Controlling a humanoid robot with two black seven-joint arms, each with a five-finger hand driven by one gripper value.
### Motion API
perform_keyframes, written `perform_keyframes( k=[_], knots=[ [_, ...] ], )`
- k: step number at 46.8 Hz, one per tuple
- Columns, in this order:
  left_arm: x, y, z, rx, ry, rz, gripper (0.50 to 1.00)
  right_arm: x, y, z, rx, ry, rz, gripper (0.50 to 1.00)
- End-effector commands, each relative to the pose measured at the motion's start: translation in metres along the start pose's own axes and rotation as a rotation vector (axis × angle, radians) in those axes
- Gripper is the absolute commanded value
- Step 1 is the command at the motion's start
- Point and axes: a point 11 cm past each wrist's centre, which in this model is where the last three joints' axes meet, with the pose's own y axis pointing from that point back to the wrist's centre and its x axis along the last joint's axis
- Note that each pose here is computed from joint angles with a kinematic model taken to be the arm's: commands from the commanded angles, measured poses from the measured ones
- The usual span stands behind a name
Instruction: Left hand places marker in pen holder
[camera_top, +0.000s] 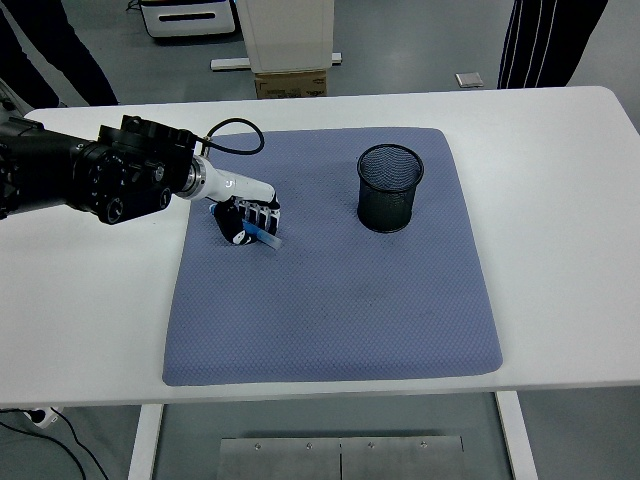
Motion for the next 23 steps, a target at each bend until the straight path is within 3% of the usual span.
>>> perform_keyframes(
  k=[1,7,23],
  knots=[
    [0.000,0.000,0.000,0.000,0.000,0.000,0.549,0.000,0.000,0.000,0.001,0.000,0.000,1.000],
    [0.000,0.000,-0.001,0.001,0.001,0.001,0.502,0.000,0.000,0.000,0.001,0.000,0.000,1.000],
    [0.011,0.004,-0.003,0.008,-0.001,0.028,0.500,0.000,0.000,0.000,0.001,0.000,0.000,1.000]
  ],
)
